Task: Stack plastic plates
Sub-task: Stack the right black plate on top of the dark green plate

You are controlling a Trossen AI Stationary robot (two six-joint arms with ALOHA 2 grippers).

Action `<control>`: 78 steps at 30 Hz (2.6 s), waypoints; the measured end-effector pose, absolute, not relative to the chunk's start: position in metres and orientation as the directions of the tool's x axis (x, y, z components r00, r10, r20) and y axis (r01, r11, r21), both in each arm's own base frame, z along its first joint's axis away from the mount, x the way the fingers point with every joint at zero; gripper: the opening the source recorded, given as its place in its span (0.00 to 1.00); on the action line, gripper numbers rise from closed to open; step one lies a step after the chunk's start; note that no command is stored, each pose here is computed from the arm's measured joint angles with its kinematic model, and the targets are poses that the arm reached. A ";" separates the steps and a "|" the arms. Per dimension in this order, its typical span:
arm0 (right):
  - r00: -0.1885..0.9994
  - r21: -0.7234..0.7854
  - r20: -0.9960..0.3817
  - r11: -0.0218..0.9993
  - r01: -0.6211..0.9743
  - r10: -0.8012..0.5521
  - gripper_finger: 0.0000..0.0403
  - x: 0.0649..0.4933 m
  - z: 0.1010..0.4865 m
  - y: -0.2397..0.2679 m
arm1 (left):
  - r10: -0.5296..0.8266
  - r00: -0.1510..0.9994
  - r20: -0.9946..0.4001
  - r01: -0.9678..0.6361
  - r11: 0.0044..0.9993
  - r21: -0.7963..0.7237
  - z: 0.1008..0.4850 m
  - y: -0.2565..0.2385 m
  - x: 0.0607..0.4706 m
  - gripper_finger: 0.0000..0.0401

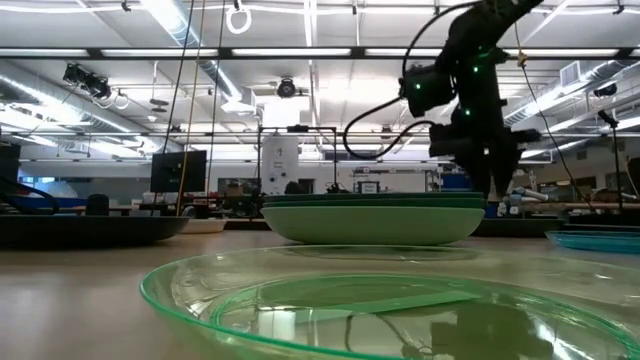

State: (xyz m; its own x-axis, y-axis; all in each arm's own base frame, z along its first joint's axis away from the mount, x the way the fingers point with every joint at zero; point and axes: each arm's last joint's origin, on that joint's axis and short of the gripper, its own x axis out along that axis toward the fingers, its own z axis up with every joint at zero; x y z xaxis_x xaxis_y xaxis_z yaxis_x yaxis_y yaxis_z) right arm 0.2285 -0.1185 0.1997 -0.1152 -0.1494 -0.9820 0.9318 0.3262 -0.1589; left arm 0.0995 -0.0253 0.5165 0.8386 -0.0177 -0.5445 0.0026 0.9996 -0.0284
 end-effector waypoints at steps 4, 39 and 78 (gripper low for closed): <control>-0.070 -0.120 -0.982 0.291 0.949 -0.175 0.46 0.224 0.196 -0.138 | -0.015 0.839 -0.544 -0.002 1.000 -0.031 0.517 -0.025 0.099 0.44; -0.064 -0.166 -0.971 0.457 0.874 -0.231 0.04 0.236 0.157 -0.193 | 0.216 0.837 -0.502 -0.246 0.969 0.007 0.517 -0.019 0.101 0.44; 0.309 -0.071 -0.944 0.987 0.141 -0.112 0.05 0.366 0.201 0.050 | 0.209 0.751 -0.626 -0.227 0.972 0.052 0.504 -0.027 0.121 0.44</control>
